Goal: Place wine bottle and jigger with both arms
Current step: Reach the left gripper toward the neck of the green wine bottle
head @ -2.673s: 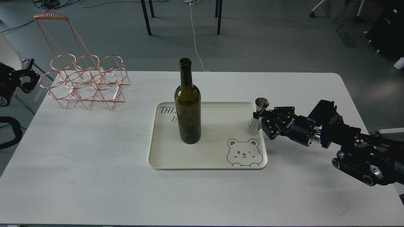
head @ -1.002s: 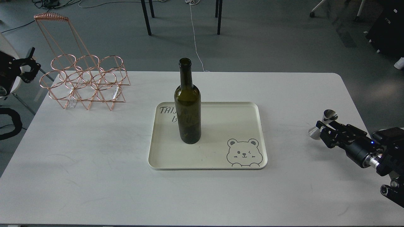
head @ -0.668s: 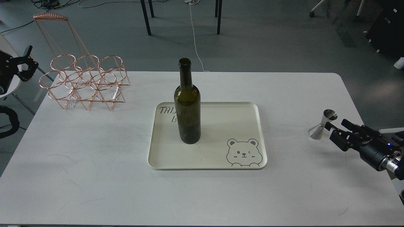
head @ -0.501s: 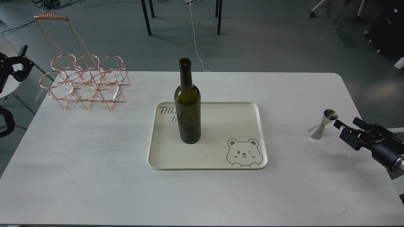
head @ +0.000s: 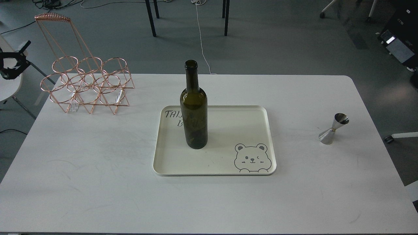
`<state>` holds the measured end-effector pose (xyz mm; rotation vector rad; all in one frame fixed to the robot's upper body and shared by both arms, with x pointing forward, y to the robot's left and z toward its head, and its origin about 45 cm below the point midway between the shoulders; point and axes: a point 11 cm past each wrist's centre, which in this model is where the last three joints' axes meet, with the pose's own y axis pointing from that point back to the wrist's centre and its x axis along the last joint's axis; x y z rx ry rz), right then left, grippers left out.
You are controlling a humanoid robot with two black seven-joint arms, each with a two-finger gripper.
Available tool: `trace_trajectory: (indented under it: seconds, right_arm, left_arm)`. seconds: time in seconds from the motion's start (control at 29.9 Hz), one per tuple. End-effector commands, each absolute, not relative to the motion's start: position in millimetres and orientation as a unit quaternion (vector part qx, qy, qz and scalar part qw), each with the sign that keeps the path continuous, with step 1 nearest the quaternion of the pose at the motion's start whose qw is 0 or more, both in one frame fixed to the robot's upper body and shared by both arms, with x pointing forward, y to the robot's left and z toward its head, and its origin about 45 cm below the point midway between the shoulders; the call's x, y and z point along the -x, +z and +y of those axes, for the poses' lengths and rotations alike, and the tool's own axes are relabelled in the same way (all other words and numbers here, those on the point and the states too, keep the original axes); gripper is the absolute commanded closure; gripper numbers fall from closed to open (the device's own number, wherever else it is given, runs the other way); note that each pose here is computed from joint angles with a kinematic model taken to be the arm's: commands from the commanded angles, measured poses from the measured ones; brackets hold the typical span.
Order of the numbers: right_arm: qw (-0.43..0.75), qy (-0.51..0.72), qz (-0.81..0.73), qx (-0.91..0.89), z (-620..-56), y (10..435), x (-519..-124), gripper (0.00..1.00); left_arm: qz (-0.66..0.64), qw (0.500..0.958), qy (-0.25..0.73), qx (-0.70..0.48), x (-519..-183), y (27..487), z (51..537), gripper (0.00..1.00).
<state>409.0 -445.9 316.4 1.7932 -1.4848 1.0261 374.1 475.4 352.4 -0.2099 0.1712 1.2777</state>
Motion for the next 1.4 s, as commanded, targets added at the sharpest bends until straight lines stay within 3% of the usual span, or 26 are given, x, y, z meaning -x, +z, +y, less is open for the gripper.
trace_trajectory:
  seconds: [0.0, 0.37, 0.53, 0.8, 1.04, 1.37]
  right_arm:
    - [0.270, 0.347, -0.583, -0.684, -443, 317, -434, 0.04]
    - [0.183, 0.245, -0.638, -0.707, -447, 316, -455, 0.04]
    - [0.169, 0.227, -0.638, -0.716, -447, 317, -455, 0.04]
    - [0.157, 0.223, -0.642, -0.717, -446, 320, -456, 0.04]
    - [0.154, 0.221, -0.641, -0.718, -444, 319, -456, 0.04]
    - [0.078, 0.143, -0.681, -0.714, -457, 318, -454, 0.04]
  left_arm:
    - [0.024, 0.833, 0.552, 0.023, -362, 367, 444, 0.02]
    - [-0.262, 0.861, 0.394, -0.186, -336, 371, 339, 0.02]
    - [-0.412, 0.830, 0.291, -0.237, -323, 354, 292, 0.02]
    - [-0.599, 0.736, 0.139, -0.282, -321, 317, 233, 0.03]
    - [-0.603, 0.723, 0.172, -0.288, -339, 306, 195, 0.03]
    - [-0.597, 0.729, 0.187, -0.279, -351, 302, 179, 0.03]
